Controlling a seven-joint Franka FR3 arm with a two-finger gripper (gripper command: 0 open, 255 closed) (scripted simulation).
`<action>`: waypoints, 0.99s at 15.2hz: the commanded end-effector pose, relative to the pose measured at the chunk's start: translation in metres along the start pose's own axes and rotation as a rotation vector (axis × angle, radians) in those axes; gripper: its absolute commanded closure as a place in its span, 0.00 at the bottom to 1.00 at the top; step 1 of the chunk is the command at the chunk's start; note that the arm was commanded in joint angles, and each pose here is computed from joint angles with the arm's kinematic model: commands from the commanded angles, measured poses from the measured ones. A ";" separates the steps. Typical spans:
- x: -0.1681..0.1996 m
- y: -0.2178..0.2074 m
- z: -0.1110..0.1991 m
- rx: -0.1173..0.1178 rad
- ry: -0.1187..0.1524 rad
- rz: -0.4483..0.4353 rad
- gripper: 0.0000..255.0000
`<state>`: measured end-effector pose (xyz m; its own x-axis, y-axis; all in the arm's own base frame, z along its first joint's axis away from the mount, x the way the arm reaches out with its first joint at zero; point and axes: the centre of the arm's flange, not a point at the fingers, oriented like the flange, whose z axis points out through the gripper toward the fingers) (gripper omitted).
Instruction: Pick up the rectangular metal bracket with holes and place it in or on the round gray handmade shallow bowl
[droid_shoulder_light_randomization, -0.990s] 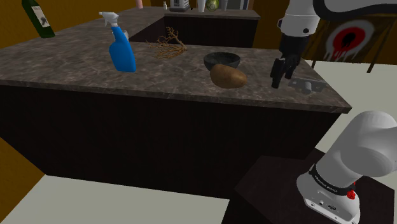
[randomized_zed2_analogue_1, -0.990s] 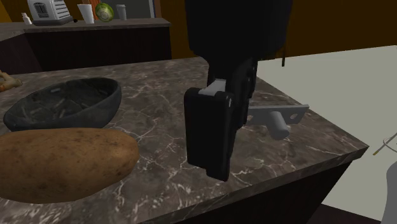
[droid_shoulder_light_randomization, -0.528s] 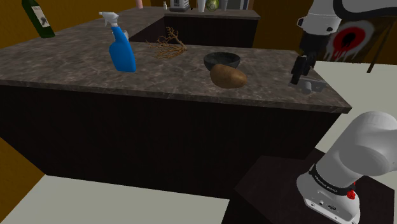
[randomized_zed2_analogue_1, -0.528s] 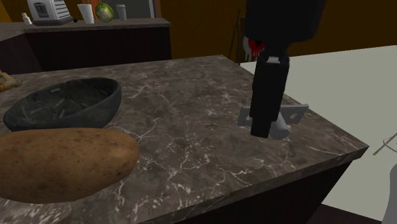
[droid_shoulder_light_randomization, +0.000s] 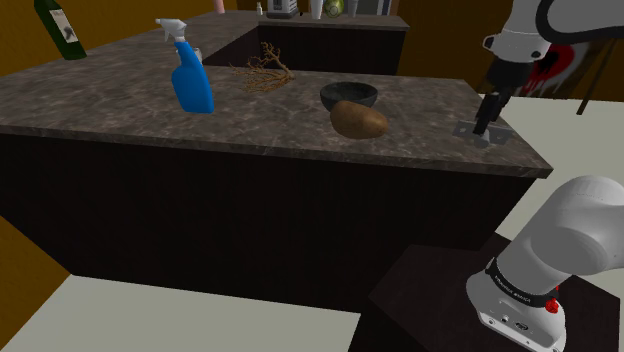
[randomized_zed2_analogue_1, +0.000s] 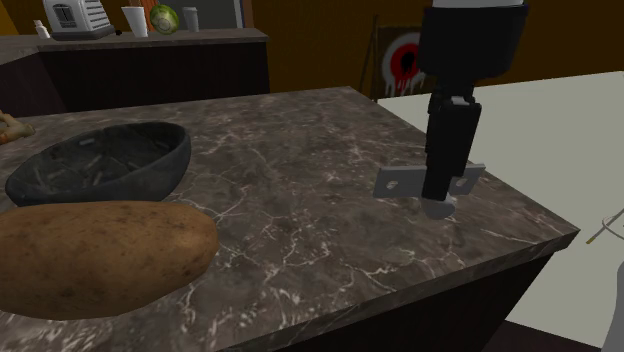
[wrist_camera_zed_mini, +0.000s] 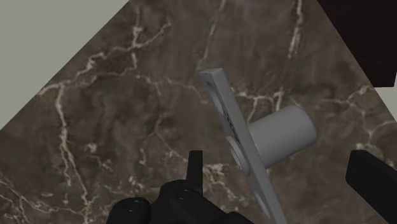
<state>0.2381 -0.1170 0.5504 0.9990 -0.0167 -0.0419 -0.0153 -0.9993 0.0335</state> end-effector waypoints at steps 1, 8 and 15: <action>-0.001 0.001 0.010 0.000 0.000 -0.001 0.00; -0.001 0.001 0.023 0.000 0.000 -0.001 0.00; -0.001 0.001 0.023 0.000 0.000 -0.001 1.00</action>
<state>0.2364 -0.1184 0.5271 0.9990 -0.0161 -0.0418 -0.0147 -0.9993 0.0336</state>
